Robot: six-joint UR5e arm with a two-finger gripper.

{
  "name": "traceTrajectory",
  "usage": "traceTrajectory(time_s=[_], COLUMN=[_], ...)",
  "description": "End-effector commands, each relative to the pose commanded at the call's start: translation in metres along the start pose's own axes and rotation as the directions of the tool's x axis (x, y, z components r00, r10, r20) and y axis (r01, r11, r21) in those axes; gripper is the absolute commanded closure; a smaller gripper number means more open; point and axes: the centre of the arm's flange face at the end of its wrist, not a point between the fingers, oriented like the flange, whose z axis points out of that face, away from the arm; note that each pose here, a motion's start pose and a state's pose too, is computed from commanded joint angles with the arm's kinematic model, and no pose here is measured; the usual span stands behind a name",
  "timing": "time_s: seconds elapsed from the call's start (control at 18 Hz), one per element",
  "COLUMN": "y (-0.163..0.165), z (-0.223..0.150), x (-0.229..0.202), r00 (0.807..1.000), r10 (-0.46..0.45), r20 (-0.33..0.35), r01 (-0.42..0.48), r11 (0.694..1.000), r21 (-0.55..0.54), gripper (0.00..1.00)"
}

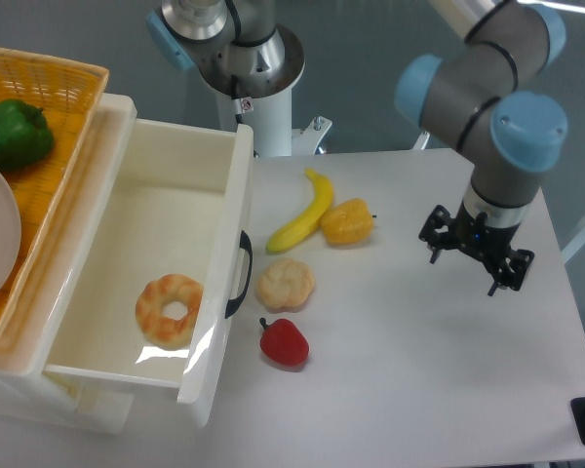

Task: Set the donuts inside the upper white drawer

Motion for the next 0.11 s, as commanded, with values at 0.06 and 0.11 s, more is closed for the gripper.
traceTrajectory(time_s=[0.06,0.11], y=[0.0001,0.0002], z=[0.0085,0.0149], x=[-0.0013,-0.0022], r00=[1.000,1.000], r10=[0.003,0.007], r20=[-0.012,-0.021], r01=[-0.003,-0.007], r11=[1.000,1.000], r21=[-0.003,-0.006], gripper=[0.00,0.00])
